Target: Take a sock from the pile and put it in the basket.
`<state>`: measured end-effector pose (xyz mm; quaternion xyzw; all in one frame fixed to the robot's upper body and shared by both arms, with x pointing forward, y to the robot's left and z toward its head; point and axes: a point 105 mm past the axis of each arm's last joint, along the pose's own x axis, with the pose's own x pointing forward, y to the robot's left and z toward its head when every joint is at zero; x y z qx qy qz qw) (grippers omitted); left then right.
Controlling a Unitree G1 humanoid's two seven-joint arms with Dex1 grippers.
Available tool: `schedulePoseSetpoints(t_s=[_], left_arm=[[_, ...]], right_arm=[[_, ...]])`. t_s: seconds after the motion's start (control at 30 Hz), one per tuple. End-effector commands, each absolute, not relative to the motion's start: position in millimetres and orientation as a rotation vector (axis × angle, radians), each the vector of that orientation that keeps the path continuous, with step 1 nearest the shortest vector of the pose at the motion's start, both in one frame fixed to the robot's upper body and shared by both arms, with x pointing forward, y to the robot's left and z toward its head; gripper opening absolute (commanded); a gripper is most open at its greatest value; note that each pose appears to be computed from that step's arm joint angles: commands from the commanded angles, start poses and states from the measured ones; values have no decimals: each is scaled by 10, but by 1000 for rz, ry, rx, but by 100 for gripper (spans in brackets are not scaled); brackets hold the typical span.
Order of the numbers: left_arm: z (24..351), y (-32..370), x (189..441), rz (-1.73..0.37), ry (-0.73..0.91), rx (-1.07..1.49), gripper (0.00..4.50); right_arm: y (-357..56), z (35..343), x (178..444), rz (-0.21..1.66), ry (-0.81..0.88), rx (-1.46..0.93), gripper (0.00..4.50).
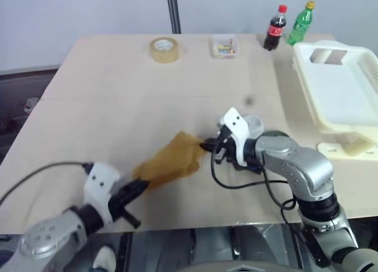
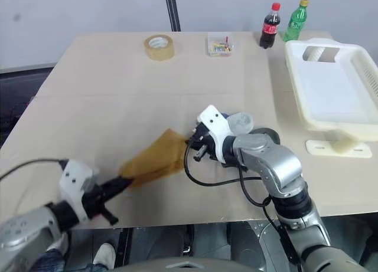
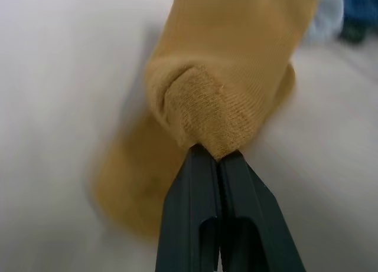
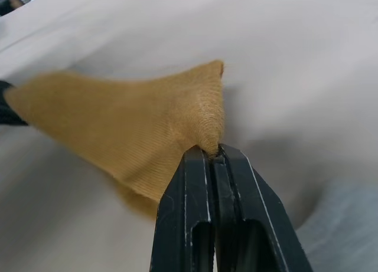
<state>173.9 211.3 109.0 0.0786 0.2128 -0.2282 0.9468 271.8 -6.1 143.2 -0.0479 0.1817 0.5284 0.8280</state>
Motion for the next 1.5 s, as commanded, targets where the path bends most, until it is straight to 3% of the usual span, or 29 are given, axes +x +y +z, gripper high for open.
schedulePoseSetpoints(t_s=[0.03, 0.47, 0.87, 1.0, 1.03, 1.2, 1.37, 1.5], left_arm=[[1210, 2171, 1731, -420, 366, 207, 0], [1326, 2179, 1863, -404, 228, 221, 0], [1251, 2345, 1780, -369, 267, 245, 0], [1078, 2279, 1814, -399, 305, 214, 0], [1019, 2251, 1810, -410, 318, 202, 0], [797, 2163, 1797, -425, 357, 177, 0], [767, 2220, 1854, -384, 342, 179, 0], [799, 2234, 1923, -358, 304, 152, 0]], right_arm=[[12, 1514, 2548, 1204, 360, -109, 3], [52, 1421, 2515, 1195, 385, -126, 3], [218, 1424, 2576, 1200, 353, -130, 3], [189, 1326, 2621, 1169, 385, -147, 3], [171, 1297, 2634, 1160, 392, -154, 63], [60, 1275, 2671, 1136, 367, -203, 275], [41, 1665, 2622, 1219, 145, -194, 275], [210, 1807, 2581, 1286, -22, -217, 275]])
